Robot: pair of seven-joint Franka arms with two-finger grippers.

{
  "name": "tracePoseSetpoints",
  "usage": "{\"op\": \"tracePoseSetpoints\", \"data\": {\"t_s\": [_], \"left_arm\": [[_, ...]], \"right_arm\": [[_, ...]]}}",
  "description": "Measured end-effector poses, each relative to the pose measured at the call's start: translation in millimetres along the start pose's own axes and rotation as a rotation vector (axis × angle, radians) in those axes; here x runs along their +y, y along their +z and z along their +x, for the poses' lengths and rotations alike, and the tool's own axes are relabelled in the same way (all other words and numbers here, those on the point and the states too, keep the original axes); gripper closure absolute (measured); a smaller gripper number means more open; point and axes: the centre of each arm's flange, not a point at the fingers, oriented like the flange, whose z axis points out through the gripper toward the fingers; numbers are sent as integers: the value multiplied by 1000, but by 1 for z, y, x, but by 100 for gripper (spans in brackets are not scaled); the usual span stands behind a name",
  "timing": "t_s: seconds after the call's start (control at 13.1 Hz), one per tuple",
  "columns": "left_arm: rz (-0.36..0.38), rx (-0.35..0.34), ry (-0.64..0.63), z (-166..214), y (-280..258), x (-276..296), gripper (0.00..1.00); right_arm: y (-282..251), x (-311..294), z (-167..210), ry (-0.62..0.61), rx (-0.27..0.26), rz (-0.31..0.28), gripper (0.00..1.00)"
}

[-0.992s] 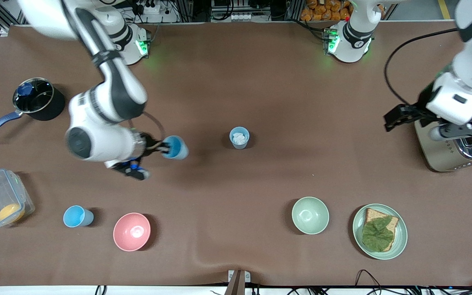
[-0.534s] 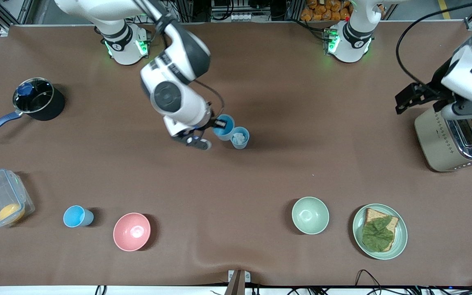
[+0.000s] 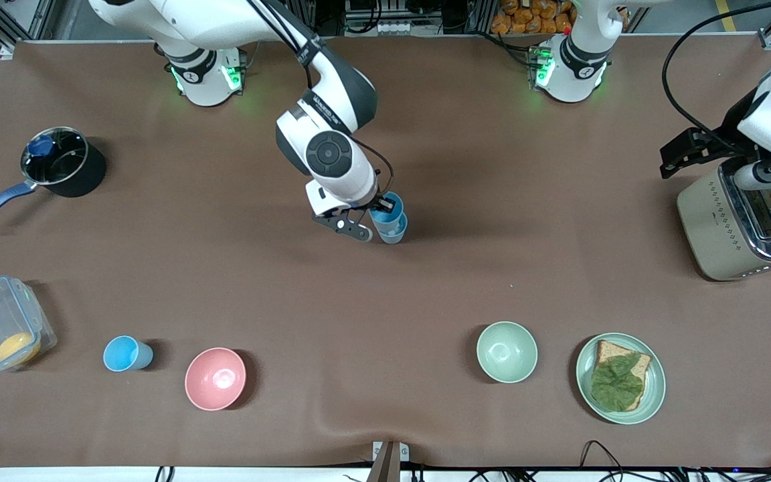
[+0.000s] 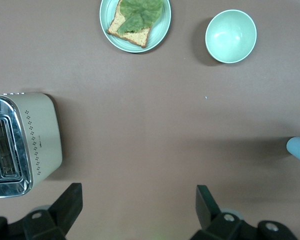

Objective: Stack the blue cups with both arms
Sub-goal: 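Lower the blue cup into the tissue cup with the right gripper, then open the right gripper and lift it off the stacked cups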

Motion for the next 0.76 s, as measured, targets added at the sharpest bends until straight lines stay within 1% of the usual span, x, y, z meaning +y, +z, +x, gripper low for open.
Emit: {"op": "tracePoseSetpoints", "data": {"t_s": [0.23, 0.53, 0.76], "left_arm": [[-1, 10, 5, -2, -6, -8, 0], [-3, 31, 1, -4, -16, -11, 0], [-4, 40, 0, -4, -20, -12, 0]], "right_arm": [[-6, -7, 3, 31, 5, 18, 97], [15, -15, -6, 41, -9, -3, 97], [15, -17, -6, 43, -9, -4, 97]]}}
